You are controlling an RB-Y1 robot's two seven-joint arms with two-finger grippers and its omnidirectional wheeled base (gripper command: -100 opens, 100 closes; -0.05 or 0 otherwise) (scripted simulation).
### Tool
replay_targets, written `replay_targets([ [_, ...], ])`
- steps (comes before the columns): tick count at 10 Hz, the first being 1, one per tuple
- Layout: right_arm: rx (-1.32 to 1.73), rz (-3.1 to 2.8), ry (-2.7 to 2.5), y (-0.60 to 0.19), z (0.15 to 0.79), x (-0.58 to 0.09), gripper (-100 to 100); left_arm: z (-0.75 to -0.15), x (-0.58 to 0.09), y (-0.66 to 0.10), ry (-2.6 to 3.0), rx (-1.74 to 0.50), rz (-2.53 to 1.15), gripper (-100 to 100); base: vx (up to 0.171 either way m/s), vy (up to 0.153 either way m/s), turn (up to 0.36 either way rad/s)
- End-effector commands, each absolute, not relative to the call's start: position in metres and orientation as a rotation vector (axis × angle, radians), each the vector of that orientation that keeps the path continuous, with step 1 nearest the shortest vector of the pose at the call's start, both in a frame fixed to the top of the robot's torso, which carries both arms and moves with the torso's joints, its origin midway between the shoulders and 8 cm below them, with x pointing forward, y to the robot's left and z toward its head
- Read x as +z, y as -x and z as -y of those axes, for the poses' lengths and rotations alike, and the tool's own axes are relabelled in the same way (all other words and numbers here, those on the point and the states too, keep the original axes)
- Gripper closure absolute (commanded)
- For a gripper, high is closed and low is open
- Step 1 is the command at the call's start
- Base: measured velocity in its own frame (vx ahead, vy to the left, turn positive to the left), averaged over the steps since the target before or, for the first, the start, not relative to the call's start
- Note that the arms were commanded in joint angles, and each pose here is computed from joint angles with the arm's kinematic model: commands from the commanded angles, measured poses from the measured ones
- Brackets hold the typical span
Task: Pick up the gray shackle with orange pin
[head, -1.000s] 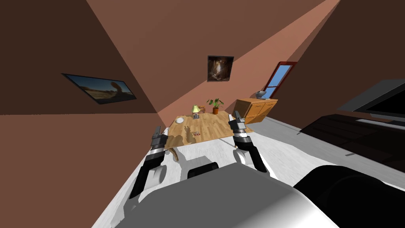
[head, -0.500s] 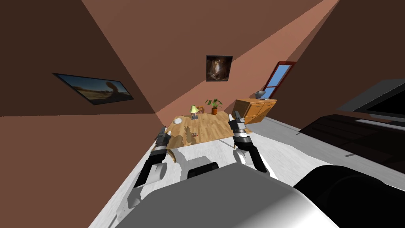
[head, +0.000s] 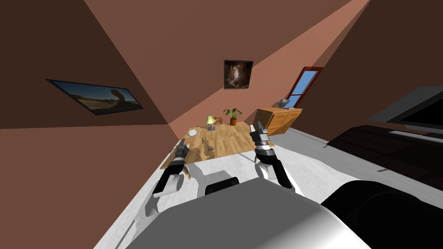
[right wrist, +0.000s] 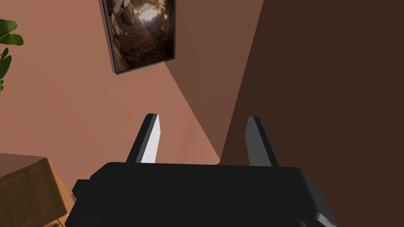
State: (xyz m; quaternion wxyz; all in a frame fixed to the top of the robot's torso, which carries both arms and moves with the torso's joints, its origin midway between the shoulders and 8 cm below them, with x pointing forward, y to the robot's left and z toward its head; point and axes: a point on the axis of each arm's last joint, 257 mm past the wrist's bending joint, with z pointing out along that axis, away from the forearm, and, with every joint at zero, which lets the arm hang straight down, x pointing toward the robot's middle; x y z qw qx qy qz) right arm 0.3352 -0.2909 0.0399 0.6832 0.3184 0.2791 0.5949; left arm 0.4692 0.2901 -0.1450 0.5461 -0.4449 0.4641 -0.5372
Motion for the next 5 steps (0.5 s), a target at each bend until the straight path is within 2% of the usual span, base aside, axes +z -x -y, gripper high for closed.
replay_targets([
  [1,1.334,-0.626,-0.714,-0.335,0.291,0.04,0,-0.289,-0.153,-0.473,1.079,-1.266,-1.123,-100,0.022,-0.071,0.001],
  [5,1.334,-0.626,-0.714,-0.335,0.291,0.04,0,-0.29,-0.198,-0.494,1.197,-1.224,-1.239,-100,0.026,-0.102,-0.005],
])
